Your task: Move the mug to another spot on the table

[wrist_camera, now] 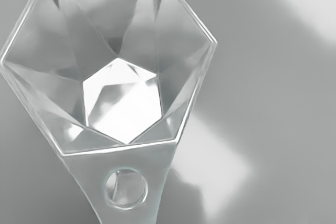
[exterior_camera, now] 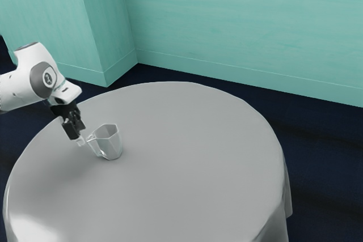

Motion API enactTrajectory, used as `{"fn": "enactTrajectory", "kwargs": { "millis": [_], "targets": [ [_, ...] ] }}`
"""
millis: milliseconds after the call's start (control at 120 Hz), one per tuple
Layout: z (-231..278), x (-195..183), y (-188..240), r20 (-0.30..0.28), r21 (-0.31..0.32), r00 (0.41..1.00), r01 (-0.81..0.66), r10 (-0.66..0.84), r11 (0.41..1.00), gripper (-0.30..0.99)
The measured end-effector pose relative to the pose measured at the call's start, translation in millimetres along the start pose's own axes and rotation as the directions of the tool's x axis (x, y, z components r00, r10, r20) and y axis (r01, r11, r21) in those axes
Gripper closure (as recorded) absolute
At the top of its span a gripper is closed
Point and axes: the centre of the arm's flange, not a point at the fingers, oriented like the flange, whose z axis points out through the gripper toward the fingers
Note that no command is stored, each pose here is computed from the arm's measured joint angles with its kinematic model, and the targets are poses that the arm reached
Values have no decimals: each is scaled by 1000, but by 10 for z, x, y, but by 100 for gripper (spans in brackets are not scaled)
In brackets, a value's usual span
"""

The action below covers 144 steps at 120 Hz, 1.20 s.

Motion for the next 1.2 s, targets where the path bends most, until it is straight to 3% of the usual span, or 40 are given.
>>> {"fn": "enactTrajectory", "kwargs": {
  "millis": [250,500,800,900,1092,1200],
  "targets": [
    [332,-41,-87,-3,-11,996,-87,87,996,0],
    [438,-31,-142,-120,-7,992,-48,47,999,0],
    [563,-60,-160,-137,-12,988,-78,75,997,0],
    [562,-61,-164,-138,-6,986,-90,89,996,13],
    [588,-81,-181,-135,3,985,-107,107,994,52],
    [582,-86,-192,-135,13,984,-116,116,993,59]
  ]
}}
